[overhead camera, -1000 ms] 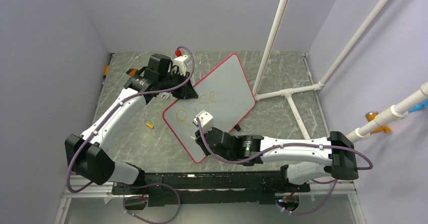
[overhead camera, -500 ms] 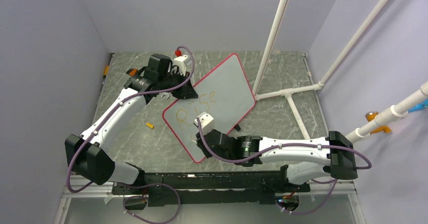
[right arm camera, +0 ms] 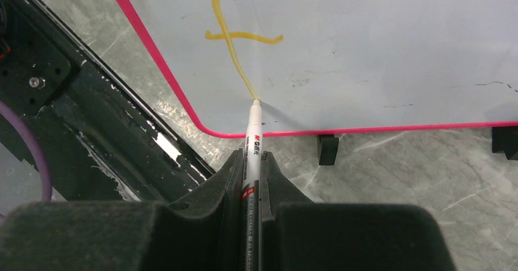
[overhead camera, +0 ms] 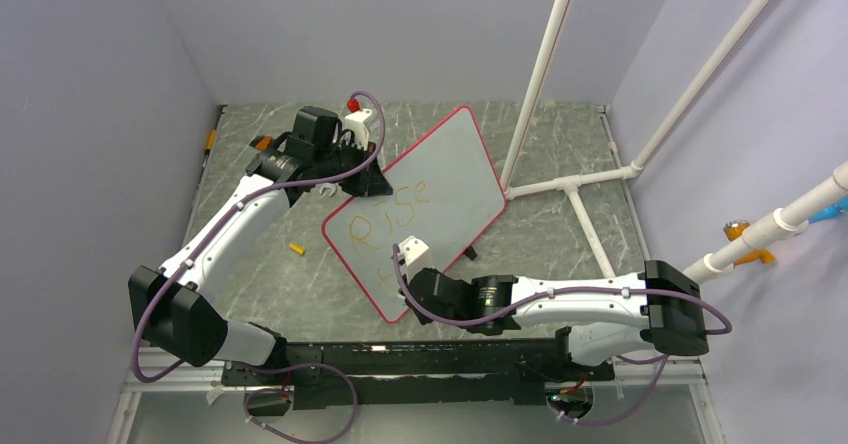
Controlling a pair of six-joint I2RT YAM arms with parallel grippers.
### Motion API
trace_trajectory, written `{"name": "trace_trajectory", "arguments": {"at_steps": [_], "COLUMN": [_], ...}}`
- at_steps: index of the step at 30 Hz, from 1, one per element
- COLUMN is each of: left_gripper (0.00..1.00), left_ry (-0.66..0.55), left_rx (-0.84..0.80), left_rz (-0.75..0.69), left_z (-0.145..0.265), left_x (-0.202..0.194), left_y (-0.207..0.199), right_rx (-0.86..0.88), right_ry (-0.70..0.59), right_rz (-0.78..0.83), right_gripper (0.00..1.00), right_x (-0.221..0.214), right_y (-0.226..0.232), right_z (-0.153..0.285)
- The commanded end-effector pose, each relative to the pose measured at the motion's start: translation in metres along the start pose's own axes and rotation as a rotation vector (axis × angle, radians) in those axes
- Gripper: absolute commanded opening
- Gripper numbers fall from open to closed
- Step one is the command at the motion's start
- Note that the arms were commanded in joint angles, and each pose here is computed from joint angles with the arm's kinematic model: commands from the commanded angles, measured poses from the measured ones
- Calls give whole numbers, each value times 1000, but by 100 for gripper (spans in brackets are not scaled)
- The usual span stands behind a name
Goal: Write a sentence on the whiteboard
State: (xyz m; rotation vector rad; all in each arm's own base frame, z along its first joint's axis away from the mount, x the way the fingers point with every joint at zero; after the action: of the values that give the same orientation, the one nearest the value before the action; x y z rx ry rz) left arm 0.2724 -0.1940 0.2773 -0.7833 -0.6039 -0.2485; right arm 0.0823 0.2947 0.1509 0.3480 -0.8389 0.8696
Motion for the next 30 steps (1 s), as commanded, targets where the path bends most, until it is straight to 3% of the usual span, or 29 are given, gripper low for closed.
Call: {"name": "trace_trajectory", "arguments": {"at_steps": [1, 15, 30], "left_gripper": [0, 0, 0], "left_ry": [-135, -133, -142], "left_rx": [338, 337, 336], "left_rz": [-104, -105, -108], "left_z": [2, 3, 5], "left_x": [20, 20, 21], "left_y": [50, 50, 49], "right_rx": [-43, -150, -139], "right_ry": [-33, -138, -238], "right_rz": [-38, -15, -38], "right_gripper": [0, 0, 0], "right_x": [5, 46, 69], "right_y": [-5, -18, -21], "right_z": [-2, 10, 26]}}
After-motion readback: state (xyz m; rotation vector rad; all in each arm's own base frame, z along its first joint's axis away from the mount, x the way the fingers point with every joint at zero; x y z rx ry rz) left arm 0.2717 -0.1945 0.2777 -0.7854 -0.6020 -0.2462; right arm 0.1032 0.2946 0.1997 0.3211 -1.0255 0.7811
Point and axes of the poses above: each gripper's point midway between its finger pads, its own z axis back along the fingers, its own y axis along the line the jaws close on, x = y × z, the point moved 6 cm from there along z, back along the fingers, and after that the axes turned 13 degrees about z, right-handed, at the moved point
